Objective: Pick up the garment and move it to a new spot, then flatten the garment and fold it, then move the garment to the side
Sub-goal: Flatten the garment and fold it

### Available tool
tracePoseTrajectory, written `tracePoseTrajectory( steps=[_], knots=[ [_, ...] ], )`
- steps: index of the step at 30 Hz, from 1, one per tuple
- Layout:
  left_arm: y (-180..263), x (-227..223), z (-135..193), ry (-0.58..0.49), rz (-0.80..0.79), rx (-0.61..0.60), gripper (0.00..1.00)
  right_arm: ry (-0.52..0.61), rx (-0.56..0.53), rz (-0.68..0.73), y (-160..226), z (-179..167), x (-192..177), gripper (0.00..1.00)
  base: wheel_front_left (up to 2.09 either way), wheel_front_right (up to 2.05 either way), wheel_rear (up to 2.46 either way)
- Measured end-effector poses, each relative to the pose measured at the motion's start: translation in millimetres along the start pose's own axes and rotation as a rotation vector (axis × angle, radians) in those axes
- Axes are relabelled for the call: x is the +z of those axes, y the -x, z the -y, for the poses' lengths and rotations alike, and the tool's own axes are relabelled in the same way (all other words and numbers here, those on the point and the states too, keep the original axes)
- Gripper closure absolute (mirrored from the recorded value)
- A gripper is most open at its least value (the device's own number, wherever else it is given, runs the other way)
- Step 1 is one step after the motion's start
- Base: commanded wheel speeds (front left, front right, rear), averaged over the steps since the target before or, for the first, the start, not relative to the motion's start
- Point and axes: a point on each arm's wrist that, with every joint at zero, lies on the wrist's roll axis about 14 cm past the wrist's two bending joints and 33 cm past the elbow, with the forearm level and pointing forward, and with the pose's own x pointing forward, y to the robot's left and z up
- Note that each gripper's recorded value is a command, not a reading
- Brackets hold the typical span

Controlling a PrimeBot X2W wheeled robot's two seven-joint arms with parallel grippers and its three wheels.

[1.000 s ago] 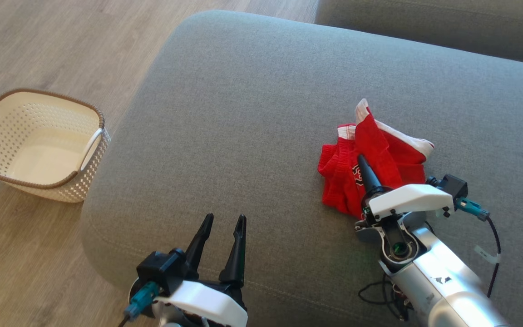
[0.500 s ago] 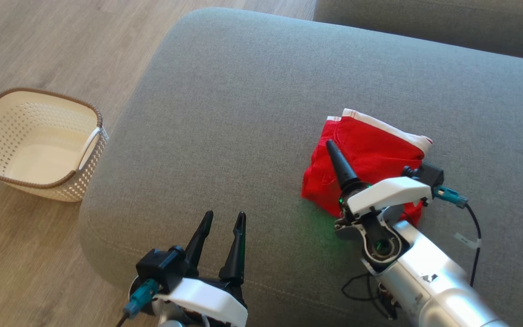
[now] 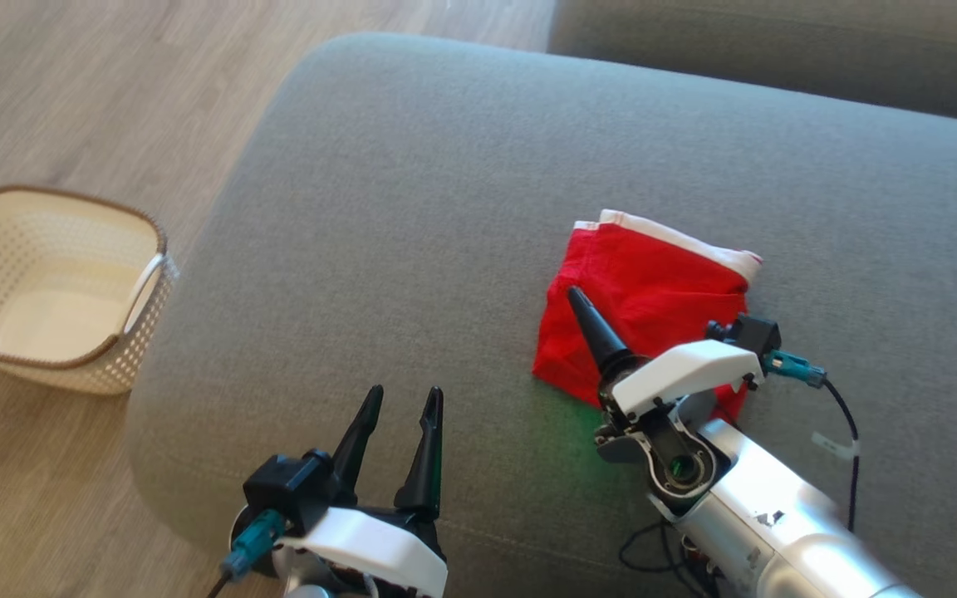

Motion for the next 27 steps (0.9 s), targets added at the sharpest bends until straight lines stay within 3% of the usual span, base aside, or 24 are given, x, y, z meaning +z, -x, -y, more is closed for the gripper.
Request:
tracePoseTrajectory(
  steps=[6,10,18,23,27],
  knots=[
    [-2,5,11,-0.007,0.02,-0.046,0.0,0.051,0.107,0.062,16,-29,29,0.0,0.0,0.0,0.0],
    [-1,9,19,-0.005,0.035,-0.077,0.0,0.074,0.116,0.167,41,-25,73,0.0,0.0,0.0,0.0],
    [1,19,33,0.0,0.072,-0.133,0.0,0.573,0.016,0.475,118,-5,187,0.0,0.0,0.0,0.0],
    [-4,29,40,-0.005,0.103,-0.164,0.0,0.784,-0.114,0.582,170,25,186,0.0,0.0,0.0,0.0],
    [-7,31,42,-0.004,0.107,-0.17,0.0,0.905,-0.156,0.614,187,27,179,0.0,0.0,0.0,0.0]
  ],
)
